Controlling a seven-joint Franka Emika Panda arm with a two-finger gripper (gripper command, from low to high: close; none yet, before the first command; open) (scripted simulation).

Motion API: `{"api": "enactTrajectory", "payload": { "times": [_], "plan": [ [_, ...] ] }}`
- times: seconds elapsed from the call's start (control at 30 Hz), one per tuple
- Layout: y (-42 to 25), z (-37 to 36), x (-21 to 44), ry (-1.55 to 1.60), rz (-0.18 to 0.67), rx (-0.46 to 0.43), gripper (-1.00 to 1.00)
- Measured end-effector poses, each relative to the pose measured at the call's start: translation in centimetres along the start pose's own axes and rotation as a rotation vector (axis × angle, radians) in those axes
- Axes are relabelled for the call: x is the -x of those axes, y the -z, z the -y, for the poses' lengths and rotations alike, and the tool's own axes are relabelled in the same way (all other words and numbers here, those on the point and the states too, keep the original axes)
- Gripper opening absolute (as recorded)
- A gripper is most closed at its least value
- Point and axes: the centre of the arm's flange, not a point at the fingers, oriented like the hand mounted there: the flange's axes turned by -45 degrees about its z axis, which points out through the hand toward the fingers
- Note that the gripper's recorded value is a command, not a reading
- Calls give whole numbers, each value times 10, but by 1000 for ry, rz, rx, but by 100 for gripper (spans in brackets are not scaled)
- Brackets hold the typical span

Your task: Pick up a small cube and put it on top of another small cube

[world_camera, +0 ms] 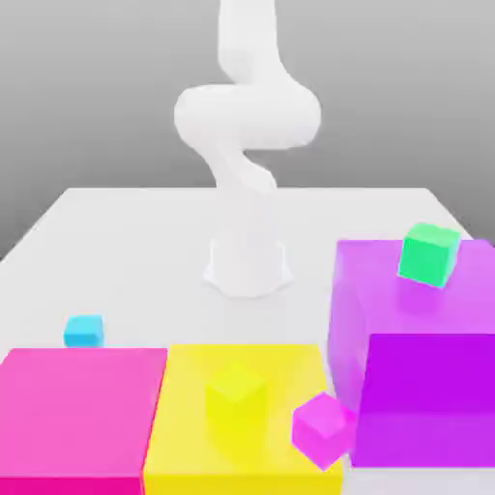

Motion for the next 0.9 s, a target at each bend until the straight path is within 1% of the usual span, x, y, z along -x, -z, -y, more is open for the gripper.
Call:
{"api": "enactTrajectory", "payload": {
  "times": [0.1, 0.2, 0.33, 0.43, 0.53, 0.67, 0.9],
  "plan": [
    [-53, -27, 17, 38, 82, 61, 0],
    [-99, -58, 40, 69, 166, 104, 0],
    [-153, -102, 83, 101, 281, 137, 0],
    [-186, -134, 122, 118, 367, 144, 0],
    [-213, -163, 167, 128, 449, 137, 0],
    [-240, -196, 233, 134, 548, 105, 0],
    [-263, -227, 355, 124, 682, -2, 0]
  ]
}}
